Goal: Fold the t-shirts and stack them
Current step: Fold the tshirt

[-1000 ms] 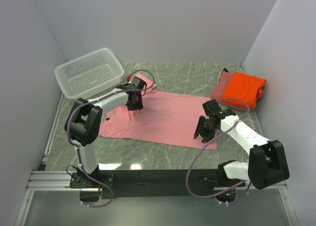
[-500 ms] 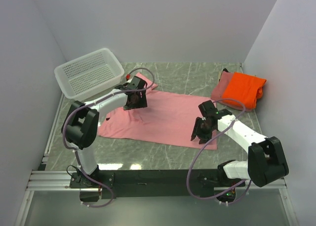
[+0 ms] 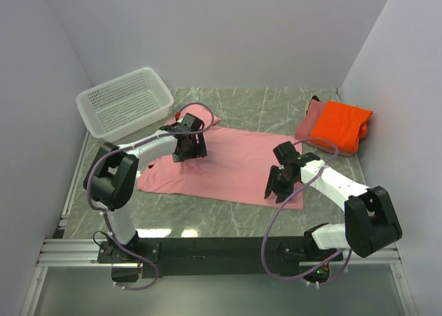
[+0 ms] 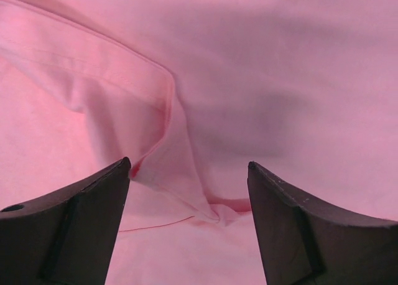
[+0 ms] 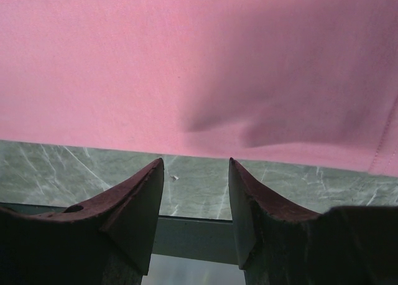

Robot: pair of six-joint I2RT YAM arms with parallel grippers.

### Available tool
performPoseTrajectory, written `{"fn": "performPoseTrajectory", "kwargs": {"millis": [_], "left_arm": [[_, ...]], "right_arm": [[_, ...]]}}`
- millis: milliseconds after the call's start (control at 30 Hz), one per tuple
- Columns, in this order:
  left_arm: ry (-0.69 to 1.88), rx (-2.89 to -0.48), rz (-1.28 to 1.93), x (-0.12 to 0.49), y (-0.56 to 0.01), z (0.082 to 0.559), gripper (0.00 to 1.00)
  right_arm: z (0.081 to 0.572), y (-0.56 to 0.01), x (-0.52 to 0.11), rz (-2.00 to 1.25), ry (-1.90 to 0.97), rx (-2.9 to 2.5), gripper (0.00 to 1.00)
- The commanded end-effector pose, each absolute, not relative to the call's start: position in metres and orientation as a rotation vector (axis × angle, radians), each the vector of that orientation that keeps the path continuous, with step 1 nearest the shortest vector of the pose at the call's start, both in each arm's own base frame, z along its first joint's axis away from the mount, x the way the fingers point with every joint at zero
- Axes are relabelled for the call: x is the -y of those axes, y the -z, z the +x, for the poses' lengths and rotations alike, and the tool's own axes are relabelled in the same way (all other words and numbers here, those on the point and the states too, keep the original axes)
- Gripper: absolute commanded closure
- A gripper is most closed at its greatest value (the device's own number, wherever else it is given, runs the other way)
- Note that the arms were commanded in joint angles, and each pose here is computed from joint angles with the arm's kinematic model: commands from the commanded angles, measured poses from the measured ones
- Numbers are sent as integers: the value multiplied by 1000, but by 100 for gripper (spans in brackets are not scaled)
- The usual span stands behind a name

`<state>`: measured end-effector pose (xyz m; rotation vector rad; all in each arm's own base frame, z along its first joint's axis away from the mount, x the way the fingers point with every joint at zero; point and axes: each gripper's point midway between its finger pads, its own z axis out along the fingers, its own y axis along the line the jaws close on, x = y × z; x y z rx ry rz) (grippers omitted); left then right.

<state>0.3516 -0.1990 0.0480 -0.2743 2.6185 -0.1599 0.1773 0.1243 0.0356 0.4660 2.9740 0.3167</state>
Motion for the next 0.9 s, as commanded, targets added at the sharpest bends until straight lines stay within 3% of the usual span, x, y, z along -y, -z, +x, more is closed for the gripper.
{"fn": "performPoseTrajectory", "kwargs": {"millis": [0, 233, 533, 867], "left_arm": [[280, -2616, -262, 222, -48, 355, 18], [428, -2632, -224, 254, -43, 355, 18], [669, -2514, -276, 297, -90, 387, 17], [624, -2486, -300, 292, -108, 395, 17]], "right_arm": [[186, -41, -132, 458, -344, -2944, 47], [186, -41, -132, 456, -340, -2946, 47], [184, -38, -134, 451, -338, -2957, 47], [182, -36, -135, 445, -328, -2965, 48]]}}
